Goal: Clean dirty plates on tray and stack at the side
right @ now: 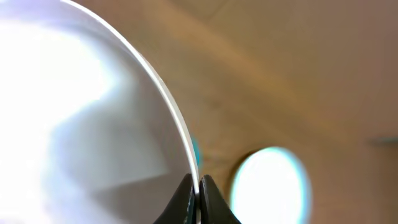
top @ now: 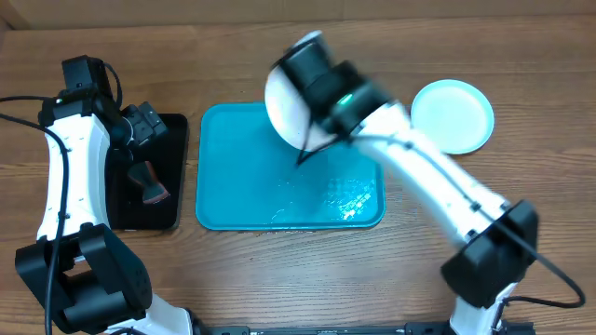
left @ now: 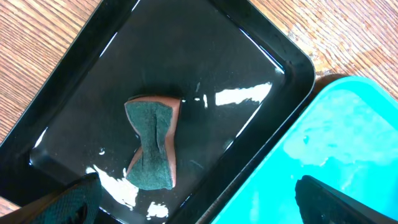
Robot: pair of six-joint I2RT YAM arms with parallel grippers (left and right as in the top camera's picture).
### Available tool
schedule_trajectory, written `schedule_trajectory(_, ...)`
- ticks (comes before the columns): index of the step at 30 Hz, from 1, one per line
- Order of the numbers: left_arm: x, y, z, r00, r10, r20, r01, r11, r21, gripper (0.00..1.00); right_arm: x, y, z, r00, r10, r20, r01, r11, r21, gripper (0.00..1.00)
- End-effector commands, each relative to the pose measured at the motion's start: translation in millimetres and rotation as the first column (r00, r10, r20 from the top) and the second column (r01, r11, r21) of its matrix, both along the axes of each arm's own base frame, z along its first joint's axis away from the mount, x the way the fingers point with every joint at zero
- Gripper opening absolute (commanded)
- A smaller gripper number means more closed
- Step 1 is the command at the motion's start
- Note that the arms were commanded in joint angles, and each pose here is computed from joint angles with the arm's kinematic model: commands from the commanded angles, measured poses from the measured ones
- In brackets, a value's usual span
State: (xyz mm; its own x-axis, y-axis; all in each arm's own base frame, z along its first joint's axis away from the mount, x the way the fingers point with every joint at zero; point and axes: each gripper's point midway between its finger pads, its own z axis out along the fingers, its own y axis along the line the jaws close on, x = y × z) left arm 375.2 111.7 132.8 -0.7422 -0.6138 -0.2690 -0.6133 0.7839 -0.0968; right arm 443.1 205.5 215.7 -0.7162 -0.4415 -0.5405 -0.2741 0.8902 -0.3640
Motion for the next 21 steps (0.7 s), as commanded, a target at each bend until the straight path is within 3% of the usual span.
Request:
schedule_trajectory(1, 3.5, 0.8, 9.2, 1.000, -0.002, 0.030, 0.002, 1.000, -0.001, 1.00, 6.9, -17.0, -4.2, 0.977, 0.042, -0.208, 0.056, 0.894, 0.445, 0.04)
schedule_trajectory(4, 3.5, 0.8, 9.2, 1.000, -0.002, 0.030, 0.002, 1.000, -0.001, 1.00, 19.7, -90.2, -16.7, 0.948, -0.051, -0.315, 0.221, 0.817, 0.533, 0.04)
schedule_trajectory(12, 3.5, 0.8, 9.2, 1.000, -0.002, 0.030, 0.002, 1.000, -0.001, 1.00, 6.2, -265.7, -77.7, 0.772, -0.392, -0.501, 0.628, 0.595, 0.502, 0.04)
schedule_trajectory(15, 3.5, 0.8, 9.2, 1.000, -0.002, 0.030, 0.002, 1.000, -0.001, 1.00, 1.6, -296.3, -102.8, 0.722, -0.450, -0.526, 0.690, 0.524, 0.499, 0.04)
schedule_trajectory(21, 3.5, 0.8, 9.2, 1.000, -0.002, 0.030, 0.002, 1.000, -0.001, 1.00, 2.2, -320.1, -132.4, 0.711, -0.491, -0.503, 0.703, 0.497, 0.509, 0.07)
